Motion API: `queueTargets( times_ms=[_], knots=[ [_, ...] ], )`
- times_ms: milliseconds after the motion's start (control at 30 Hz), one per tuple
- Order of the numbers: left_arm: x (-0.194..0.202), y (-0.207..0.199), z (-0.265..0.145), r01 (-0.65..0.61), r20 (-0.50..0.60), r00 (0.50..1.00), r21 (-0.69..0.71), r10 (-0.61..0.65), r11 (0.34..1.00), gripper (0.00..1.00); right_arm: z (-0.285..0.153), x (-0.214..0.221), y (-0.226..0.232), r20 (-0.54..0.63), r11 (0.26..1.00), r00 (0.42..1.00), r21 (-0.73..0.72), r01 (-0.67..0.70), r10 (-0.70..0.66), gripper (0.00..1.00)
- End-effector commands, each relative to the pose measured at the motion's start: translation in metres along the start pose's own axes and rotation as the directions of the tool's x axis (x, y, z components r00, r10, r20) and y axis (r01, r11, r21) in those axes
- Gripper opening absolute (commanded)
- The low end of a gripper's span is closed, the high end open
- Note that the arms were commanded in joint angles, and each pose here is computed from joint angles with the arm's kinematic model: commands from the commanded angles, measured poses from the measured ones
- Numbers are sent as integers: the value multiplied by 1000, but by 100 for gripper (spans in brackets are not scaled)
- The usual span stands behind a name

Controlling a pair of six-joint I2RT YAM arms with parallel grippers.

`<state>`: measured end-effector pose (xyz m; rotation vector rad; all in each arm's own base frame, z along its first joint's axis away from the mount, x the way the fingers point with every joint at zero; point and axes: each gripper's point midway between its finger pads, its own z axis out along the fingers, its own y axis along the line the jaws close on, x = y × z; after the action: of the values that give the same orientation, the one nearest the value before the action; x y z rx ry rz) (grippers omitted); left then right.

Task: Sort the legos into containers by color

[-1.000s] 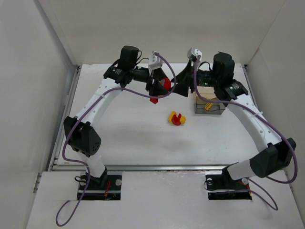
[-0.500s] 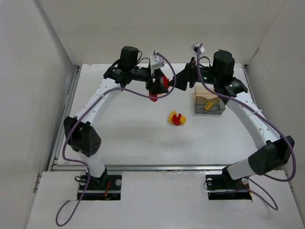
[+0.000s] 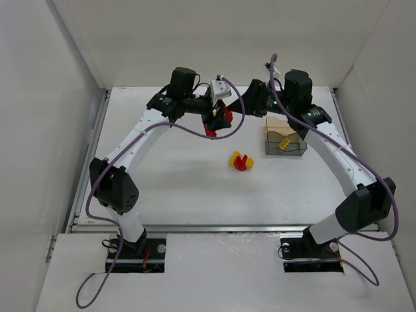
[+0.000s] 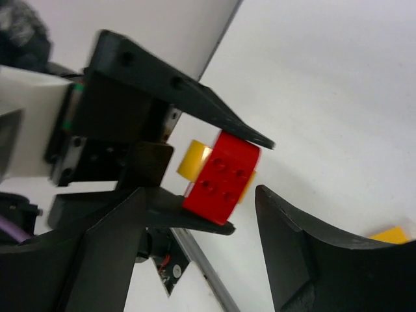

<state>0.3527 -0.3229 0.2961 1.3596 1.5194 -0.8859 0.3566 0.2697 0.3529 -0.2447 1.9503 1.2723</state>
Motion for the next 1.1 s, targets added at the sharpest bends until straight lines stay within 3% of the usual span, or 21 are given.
queueTargets(
  times_ms=[0,167,667,800,833,933,1067],
  knots=[
    [-23,-3,-12,-73,40,996,-30,74,997,0,3,-7,-5,18,998,999,52,-37,36,73],
    [-23,-3,-12,-73,40,996,-30,74,997,0,11,1,-17,-11,997,999,57,-46,47,73],
    [-20,2,-13,-63,26,998,-57,65,996,0,25,11,4,-65,999,997,-40,-35,32,72],
    [-20,2,-13,-63,26,998,-57,65,996,0,28,12,1,-71,999,997,-35,-41,38,63],
    [-20,2,-13,-63,26,998,-57,65,996,0,27,13,2,-77,998,996,-43,-41,38,55],
    [-17,3,-11,-57,21,998,-53,58,997,0,32,21,-2,-113,996,992,-55,-68,61,46],
    [-16,5,-11,-56,16,998,-61,57,997,0,36,19,7,-127,994,991,-89,-60,49,46]
  ],
)
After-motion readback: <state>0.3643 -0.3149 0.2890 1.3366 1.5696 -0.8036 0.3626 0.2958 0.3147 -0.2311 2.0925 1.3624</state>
